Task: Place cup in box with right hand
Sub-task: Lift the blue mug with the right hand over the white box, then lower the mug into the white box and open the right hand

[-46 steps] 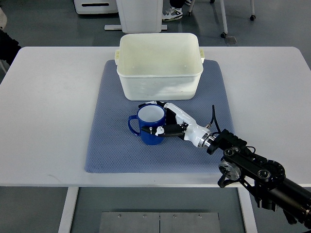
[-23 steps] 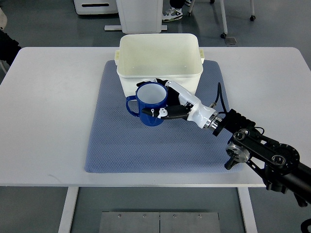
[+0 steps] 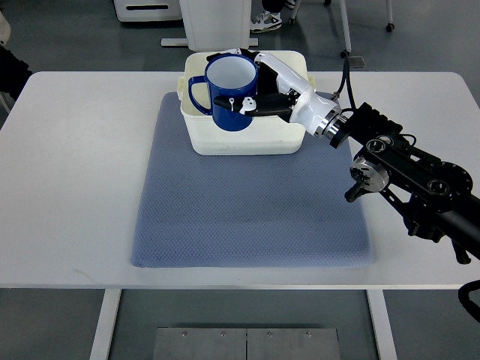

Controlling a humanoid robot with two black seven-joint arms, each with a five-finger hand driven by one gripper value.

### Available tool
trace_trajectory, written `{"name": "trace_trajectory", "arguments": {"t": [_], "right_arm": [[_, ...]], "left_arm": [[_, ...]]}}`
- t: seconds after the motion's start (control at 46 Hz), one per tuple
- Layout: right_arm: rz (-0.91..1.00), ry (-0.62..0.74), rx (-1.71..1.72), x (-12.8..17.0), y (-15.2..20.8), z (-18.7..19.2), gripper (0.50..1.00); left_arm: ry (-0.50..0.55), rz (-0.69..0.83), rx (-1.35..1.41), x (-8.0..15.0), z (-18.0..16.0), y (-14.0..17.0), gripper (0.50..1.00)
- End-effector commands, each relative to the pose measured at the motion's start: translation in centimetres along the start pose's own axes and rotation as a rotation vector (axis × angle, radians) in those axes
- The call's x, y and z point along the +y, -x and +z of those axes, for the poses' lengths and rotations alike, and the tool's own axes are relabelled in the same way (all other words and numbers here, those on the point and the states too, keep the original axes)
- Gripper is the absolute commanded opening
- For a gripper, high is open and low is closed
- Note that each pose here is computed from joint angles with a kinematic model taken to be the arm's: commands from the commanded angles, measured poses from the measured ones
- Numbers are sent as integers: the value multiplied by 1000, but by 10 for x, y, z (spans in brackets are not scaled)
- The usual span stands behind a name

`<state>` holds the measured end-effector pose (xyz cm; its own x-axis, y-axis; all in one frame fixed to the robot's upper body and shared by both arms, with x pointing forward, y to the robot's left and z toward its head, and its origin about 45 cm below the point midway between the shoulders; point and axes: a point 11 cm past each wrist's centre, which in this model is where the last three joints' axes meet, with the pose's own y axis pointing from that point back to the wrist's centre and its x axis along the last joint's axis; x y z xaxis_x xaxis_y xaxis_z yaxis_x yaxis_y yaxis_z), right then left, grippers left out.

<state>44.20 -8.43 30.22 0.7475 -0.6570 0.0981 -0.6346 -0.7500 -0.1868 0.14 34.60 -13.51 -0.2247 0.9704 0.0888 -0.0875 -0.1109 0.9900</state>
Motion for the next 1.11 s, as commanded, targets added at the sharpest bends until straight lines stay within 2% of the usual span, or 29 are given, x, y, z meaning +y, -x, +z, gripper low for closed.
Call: {"name": "trace_trajectory", "arguments": {"t": [0.0, 0.457, 0.87, 1.087], "right_arm": [[41, 4, 2, -5, -10, -3, 500], [226, 66, 13, -29, -21, 4, 500], [406, 139, 73, -17, -48, 19, 500], [412, 180, 106, -12, -45, 32, 500]], "left_arm": [[0, 0, 1, 0, 0, 0, 1000], [1, 0, -1, 0, 0, 0, 1000], [0, 0, 1, 0, 0, 0, 1000], [0, 0, 1, 0, 0, 0, 1000]]}}
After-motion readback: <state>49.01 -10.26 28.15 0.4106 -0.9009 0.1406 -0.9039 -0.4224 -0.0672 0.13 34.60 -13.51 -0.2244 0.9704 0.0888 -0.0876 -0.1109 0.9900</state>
